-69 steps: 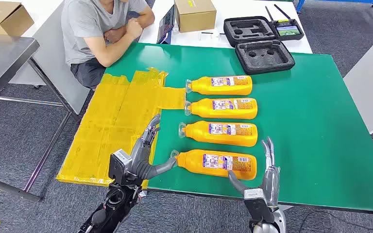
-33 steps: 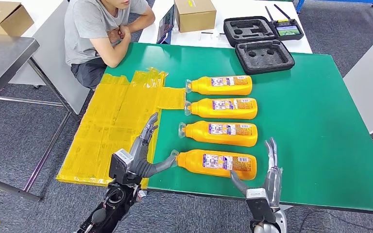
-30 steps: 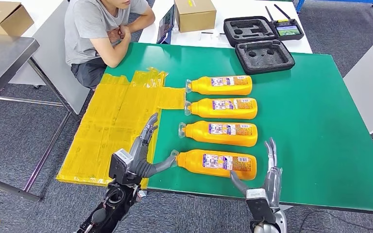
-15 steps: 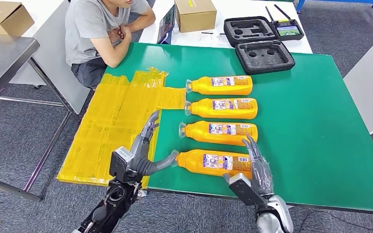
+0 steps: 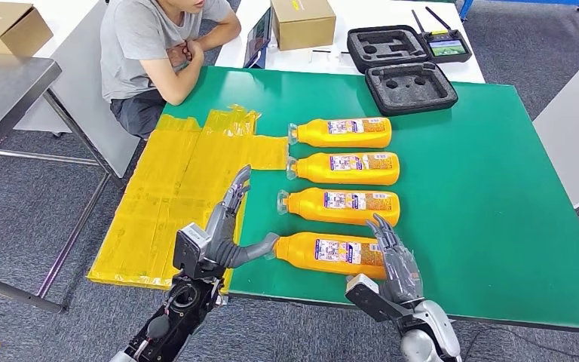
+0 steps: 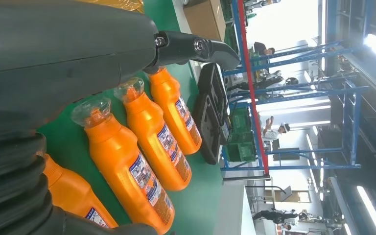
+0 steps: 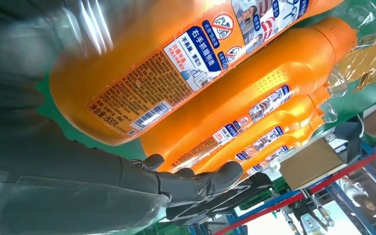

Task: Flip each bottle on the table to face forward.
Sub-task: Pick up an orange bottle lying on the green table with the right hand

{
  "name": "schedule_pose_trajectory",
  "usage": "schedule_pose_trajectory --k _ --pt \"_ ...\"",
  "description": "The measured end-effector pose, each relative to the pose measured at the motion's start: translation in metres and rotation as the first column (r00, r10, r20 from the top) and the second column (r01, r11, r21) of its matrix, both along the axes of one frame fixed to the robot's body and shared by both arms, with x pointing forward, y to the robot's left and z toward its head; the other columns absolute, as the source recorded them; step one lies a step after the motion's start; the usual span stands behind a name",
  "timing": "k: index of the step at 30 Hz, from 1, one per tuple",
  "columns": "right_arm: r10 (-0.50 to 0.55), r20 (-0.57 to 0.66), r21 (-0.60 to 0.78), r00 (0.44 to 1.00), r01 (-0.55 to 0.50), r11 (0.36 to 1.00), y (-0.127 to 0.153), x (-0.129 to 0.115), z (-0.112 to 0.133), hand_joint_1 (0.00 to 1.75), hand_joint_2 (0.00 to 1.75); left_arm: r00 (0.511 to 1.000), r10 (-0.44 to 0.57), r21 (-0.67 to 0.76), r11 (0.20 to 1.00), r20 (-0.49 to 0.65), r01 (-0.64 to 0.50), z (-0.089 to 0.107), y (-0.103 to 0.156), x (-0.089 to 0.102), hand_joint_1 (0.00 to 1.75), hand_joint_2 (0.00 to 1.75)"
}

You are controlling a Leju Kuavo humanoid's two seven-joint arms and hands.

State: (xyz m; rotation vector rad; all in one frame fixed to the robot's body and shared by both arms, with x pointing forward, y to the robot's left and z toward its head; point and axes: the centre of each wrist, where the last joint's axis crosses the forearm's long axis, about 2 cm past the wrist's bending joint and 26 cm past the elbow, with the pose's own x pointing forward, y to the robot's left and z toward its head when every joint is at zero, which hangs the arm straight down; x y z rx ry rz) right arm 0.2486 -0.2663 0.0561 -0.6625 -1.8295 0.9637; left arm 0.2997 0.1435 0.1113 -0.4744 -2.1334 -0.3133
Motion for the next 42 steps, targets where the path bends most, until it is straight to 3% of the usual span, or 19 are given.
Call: schedule_pose_trajectory --k 12,29,42 --pt "0.022 -0.018 -0.023 1.0 -0.023 0.999 0.0 0.0 0.0 0.0 1.75 1.0 -0.006 -0.002 1.0 -0.001 0.006 0.0 -0.001 0.0 0.0 1.75" --pt "0.171 -0.088 -0.188 0.981 -0.184 0.965 0.007 0.008 0.008 0.0 1.75 1.0 -0.028 -0.01 1.0 -0.008 0.028 -0.001 -0.002 -0.002 0.0 1.75" --pt "0.19 -0.097 -0.238 0.977 -0.208 0.949 0.002 0.014 0.011 0.0 1.75 0.999 -0.035 -0.021 0.999 -0.009 0.034 0.001 -0.005 -0.002 0.0 1.75"
